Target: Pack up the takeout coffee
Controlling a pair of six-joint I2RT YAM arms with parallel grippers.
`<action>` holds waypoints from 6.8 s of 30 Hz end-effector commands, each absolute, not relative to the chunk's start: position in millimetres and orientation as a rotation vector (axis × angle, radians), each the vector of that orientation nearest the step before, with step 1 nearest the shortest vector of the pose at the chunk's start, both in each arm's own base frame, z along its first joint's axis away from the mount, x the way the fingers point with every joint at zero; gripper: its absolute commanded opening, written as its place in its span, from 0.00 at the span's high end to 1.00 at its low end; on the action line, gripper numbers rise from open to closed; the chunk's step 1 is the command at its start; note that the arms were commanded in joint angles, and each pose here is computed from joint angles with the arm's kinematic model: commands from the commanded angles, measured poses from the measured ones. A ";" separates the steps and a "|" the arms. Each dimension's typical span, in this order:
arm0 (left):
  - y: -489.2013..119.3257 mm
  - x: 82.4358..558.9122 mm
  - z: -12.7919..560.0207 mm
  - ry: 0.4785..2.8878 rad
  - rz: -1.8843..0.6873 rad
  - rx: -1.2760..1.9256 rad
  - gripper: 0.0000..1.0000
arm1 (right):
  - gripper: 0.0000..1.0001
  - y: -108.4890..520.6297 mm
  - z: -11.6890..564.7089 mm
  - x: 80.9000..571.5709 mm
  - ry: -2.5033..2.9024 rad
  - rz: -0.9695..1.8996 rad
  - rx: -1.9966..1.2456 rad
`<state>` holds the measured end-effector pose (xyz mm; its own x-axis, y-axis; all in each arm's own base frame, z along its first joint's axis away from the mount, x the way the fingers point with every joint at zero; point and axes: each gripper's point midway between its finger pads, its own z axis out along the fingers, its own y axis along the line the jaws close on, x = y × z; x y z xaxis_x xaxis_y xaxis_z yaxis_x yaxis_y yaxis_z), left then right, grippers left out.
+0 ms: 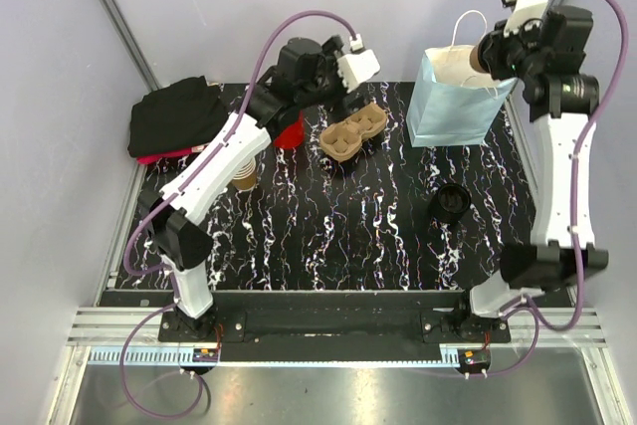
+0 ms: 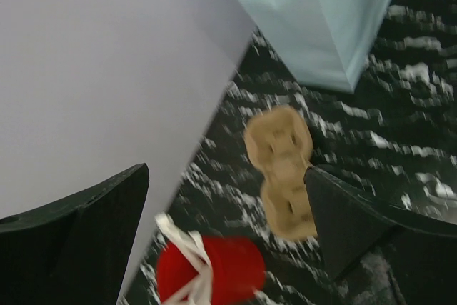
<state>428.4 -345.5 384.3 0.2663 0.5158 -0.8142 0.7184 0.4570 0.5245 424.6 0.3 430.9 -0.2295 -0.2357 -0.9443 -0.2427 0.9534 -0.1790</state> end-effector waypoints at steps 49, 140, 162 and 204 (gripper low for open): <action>-206.5 407.8 301.8 1.878 -0.302 0.907 0.01 | 1.00 54.3 290.1 524.6 2.145 0.288 -0.677; -237.1 391.2 288.8 1.888 -0.338 0.922 0.01 | 1.00 138.5 262.6 349.9 2.160 0.671 -1.427; -220.6 376.5 299.2 1.886 -0.315 0.917 0.01 | 1.00 181.3 267.9 303.3 2.127 0.772 -1.532; -252.0 391.6 340.5 1.736 -0.424 0.905 0.01 | 1.00 226.9 315.2 289.4 2.175 0.701 -1.369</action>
